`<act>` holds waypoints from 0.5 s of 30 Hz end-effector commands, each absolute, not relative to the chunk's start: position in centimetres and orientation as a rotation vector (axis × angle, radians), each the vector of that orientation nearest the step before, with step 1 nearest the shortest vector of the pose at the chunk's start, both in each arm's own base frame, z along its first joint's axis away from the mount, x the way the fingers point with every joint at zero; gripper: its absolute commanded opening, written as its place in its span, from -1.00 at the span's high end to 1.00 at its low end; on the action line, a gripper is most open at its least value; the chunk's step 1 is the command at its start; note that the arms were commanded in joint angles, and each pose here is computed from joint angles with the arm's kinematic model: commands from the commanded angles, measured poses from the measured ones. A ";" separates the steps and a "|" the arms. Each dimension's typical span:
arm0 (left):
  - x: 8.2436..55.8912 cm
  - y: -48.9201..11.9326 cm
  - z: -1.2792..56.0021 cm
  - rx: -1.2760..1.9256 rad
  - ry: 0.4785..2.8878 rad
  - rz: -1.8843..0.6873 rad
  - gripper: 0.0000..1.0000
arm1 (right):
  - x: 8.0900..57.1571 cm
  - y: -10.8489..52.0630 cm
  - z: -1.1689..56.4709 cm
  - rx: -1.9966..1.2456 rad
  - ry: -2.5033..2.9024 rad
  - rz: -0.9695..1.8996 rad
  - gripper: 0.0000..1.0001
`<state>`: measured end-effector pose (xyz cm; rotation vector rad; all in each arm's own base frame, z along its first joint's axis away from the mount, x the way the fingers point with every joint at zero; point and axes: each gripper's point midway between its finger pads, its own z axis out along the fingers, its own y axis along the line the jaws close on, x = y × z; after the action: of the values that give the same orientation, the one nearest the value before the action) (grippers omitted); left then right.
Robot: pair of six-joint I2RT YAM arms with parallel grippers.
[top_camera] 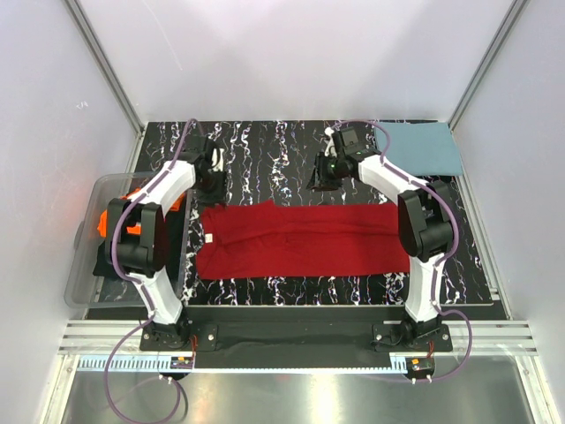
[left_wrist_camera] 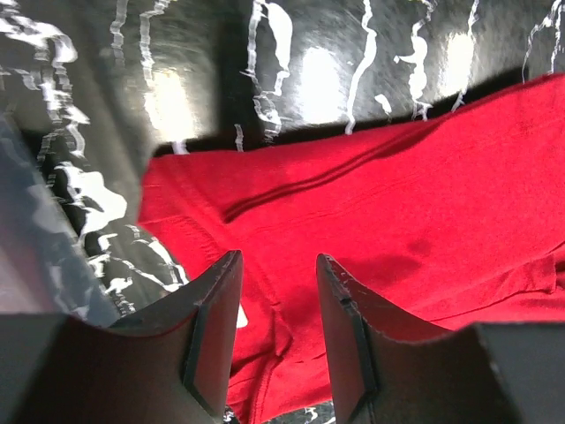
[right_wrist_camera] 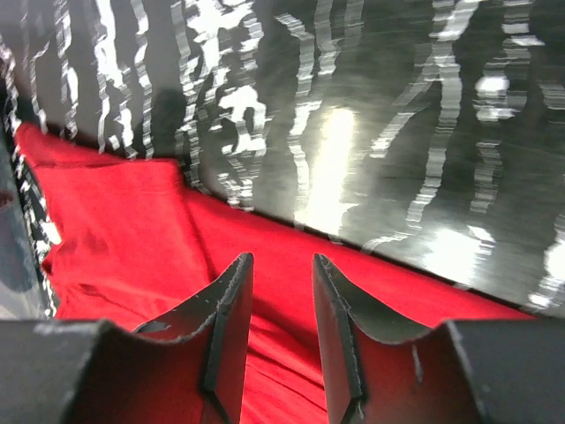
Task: Fold and stack the t-shirts
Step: Fold the tshirt
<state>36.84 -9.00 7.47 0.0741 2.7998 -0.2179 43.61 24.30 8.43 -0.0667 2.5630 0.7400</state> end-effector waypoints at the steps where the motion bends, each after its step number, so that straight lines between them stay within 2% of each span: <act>1: 37.6 -8.7 8.7 0.039 2.741 -0.269 0.12 | 44.4 26.5 10.3 -0.099 2.506 0.794 0.19; 15: 38.7 -9.2 5.8 0.099 2.788 -0.415 0.13 | 43.3 25.6 11.3 -0.121 2.487 0.739 0.19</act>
<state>37.70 -7.92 5.59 0.0402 2.8187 -0.3302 42.72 25.86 8.04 -0.1027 2.5747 0.7448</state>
